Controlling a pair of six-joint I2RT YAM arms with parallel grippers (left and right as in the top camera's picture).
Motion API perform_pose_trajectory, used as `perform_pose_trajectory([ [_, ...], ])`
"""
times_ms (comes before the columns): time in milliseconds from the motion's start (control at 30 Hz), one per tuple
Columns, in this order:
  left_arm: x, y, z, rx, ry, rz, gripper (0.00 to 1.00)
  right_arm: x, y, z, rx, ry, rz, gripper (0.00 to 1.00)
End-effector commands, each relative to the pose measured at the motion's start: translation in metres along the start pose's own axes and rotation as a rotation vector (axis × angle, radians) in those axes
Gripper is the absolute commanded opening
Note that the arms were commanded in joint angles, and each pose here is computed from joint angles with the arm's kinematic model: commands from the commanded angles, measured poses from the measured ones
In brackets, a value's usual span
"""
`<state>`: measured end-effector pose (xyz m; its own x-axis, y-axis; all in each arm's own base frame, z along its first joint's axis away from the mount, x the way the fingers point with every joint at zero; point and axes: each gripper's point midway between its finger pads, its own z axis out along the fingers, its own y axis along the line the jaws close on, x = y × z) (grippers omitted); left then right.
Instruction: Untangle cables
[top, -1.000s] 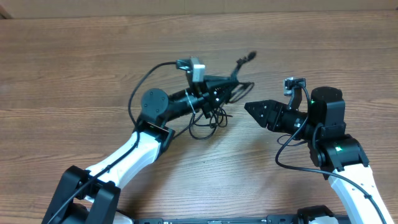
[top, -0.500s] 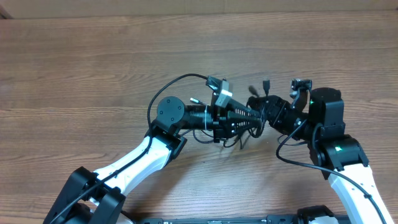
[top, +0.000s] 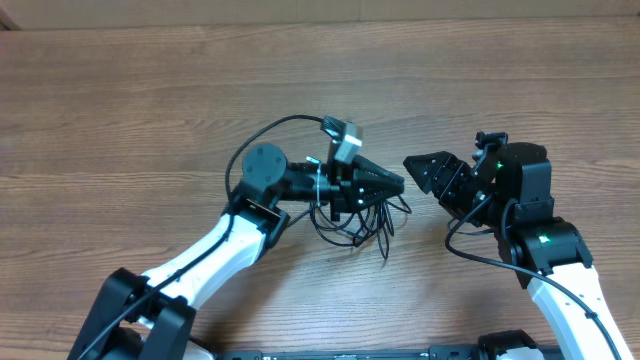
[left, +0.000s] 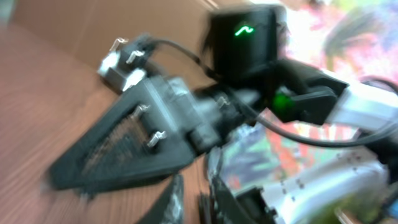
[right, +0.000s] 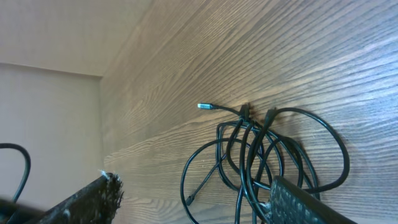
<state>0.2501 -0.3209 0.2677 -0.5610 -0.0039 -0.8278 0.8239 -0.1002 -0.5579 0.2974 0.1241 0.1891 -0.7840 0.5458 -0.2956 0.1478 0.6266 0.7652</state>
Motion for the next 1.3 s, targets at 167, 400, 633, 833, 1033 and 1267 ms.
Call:
perform_pose_trajectory([
  [167, 0.063, 0.109, -0.06, -0.543, 0.107, -0.268, 0.46, -0.004, -0.029, -0.001, 0.138, -0.057, 0.113, 0.82],
  [400, 0.082, 0.167, -0.13, -1.022, 0.106, -0.308, 1.0, -0.007, -0.03, -0.001, 0.148, -0.073, 0.11, 0.88],
  [633, 0.107, 0.168, -0.144, -1.039, 0.387, -0.022, 1.0, -0.007, -0.029, -0.001, 0.143, -0.076, 0.107, 0.93],
  [833, 0.117, 0.178, -0.155, -1.091, 0.489, 0.065, 0.94, -0.007, -0.029, -0.001, 0.143, -0.076, 0.108, 0.93],
  [1033, 0.143, 0.195, -0.14, -1.002, 0.504, 0.021, 0.93, -0.008, -0.029, -0.001, 0.14, -0.078, 0.107, 0.93],
  [1267, 0.167, 0.218, -0.139, -0.992, 0.519, -0.002, 0.93, -0.009, -0.028, -0.001, 0.138, -0.081, 0.105, 0.93],
])
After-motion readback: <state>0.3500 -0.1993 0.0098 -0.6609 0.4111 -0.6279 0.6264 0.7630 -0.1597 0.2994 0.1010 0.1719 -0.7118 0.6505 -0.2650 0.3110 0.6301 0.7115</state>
